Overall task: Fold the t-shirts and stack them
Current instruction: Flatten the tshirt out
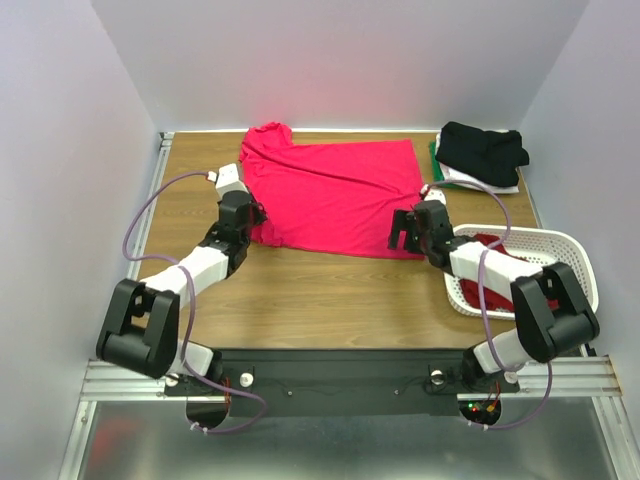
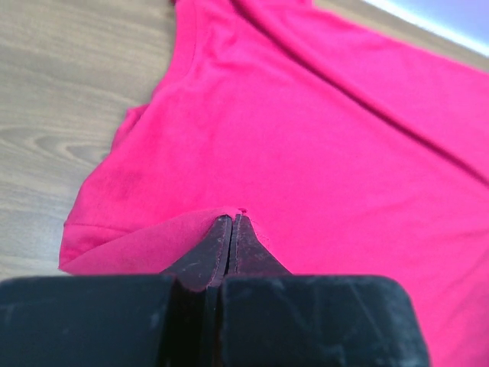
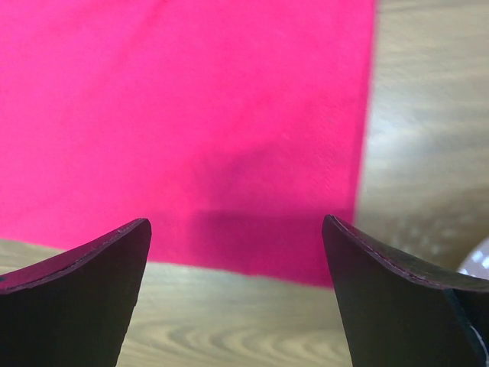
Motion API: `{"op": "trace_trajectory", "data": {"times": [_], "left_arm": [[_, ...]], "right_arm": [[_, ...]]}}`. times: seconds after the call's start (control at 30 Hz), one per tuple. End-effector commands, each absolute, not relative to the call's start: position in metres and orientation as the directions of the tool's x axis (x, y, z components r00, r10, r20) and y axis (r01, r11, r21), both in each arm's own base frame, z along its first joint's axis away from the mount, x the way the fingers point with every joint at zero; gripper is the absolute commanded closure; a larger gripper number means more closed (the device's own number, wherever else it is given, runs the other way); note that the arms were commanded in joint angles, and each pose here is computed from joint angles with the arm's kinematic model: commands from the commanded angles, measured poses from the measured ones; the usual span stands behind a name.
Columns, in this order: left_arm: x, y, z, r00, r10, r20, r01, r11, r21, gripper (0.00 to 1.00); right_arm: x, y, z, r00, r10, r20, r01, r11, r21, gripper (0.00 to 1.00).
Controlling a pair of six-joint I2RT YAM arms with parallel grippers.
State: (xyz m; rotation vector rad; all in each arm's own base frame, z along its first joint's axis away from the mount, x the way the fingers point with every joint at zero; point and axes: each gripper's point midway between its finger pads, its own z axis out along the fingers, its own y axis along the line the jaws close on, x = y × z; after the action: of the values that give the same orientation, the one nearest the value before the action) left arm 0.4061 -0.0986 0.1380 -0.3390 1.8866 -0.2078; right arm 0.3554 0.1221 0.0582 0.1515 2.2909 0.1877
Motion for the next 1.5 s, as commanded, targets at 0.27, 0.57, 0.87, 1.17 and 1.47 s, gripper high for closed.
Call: {"op": "trace_trajectory", "data": {"times": [0.27, 0.57, 0.87, 1.17, 1.47], "left_arm": [[0.398, -0.094, 0.187, -0.179, -0.350, -0.920, -0.074, 0.937, -0.342, 1.00], [0.397, -0.096, 0.188, -0.182, -0.348, -0.920, -0.060, 0.938, -0.343, 1.00], [0.394, -0.093, 0.193, -0.164, -0.360, -0.918, -0.062, 0.933, -0.355, 1.00], [0.378, -0.077, 0.212, -0.096, -0.389, -0.916, -0.105, 0.919, -0.379, 1.00], [0.357, -0.073, 0.226, -0.053, -0.429, -0.902, -0.077, 0.902, -0.425, 1.00]], "right_arm": [[0.346, 0.109, 0.070, -0.622, 0.187, -0.760, 0.135, 0.982, 0.132, 0.00], [0.344, 0.103, 0.043, -0.678, 0.177, -0.713, 0.184, 0.981, 0.068, 0.06], [0.337, 0.105, 0.039, -0.696, 0.192, -0.692, 0.185, 0.979, 0.085, 0.51], [0.326, 0.118, 0.056, -0.696, 0.166, -0.699, 0.157, 0.985, 0.078, 0.99], [0.298, 0.132, 0.073, -0.699, 0.132, -0.702, 0.124, 0.990, 0.063, 1.00]]}}
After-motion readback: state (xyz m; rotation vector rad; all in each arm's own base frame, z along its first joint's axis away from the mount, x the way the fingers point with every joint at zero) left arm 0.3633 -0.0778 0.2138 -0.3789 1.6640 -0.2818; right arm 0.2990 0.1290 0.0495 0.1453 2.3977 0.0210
